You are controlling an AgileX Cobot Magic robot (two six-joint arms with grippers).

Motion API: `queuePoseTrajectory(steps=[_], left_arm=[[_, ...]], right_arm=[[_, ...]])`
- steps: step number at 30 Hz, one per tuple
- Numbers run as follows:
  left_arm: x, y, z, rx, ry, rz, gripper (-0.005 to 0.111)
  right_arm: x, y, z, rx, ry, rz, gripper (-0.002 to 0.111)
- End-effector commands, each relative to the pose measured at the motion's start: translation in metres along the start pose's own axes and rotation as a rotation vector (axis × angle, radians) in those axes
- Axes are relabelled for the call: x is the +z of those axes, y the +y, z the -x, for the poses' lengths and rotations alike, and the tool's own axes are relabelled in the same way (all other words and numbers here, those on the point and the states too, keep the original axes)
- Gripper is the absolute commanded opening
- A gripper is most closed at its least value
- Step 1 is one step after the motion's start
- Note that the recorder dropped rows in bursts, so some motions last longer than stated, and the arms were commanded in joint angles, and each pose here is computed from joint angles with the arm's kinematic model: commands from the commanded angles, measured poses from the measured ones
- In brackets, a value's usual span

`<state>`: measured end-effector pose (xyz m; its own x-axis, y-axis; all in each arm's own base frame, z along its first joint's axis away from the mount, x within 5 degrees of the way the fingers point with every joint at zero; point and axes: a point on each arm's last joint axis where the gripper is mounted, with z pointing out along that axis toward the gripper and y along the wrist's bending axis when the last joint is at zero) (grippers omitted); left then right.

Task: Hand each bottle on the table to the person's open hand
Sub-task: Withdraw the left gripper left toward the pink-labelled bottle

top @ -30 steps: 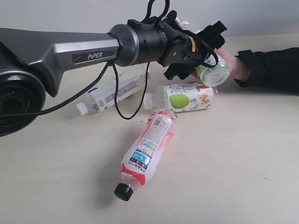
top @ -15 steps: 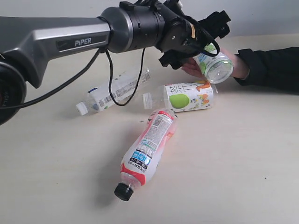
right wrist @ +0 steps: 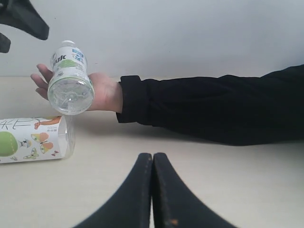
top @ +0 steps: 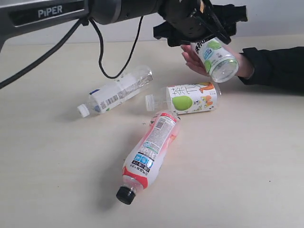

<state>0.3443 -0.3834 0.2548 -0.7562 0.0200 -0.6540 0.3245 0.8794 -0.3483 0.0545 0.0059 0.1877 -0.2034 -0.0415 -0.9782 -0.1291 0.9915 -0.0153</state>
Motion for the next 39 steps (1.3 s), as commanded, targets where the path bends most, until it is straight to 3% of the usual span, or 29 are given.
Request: queuePoseTrajectory(steps=[1,2,3,16,21,31,39], left_arm=[[-0.027,0.001,0.005,0.157,0.068,0.057,0.027],[-0.031,-0.001,0.005,0.190,0.080,0.058,0.011],[-0.035,-0.001,0.005,0.238,0.095,0.068,0.001],[-0.093,-0.014,0.006,0.492,0.135,0.034,0.000],[-0.118,-0.005,-0.001,0.557,0.148,0.034,0.000],[-0.127,0.046,-0.036,0.594,0.176,0.060,0.000],[-0.131,0.115,-0.035,0.524,0.150,0.150,0.000]], right_arm=[[0.000,0.000,0.000,-0.008,-0.014,-0.005,0.000],[0.000,0.000,0.000,-0.008,-0.014,-0.005,0.000],[0.000,0.000,0.000,-0.008,-0.014,-0.005,0.000],[0.000,0.000,0.000,-0.008,-0.014,-0.005,0.000],[0.000,0.000,0.000,-0.008,-0.014,-0.005,0.000],[0.000,0.000,0.000,-0.008,-0.014,-0.005,0.000],[0.000,0.000,0.000,-0.008,-0.014,-0.005,0.000]])
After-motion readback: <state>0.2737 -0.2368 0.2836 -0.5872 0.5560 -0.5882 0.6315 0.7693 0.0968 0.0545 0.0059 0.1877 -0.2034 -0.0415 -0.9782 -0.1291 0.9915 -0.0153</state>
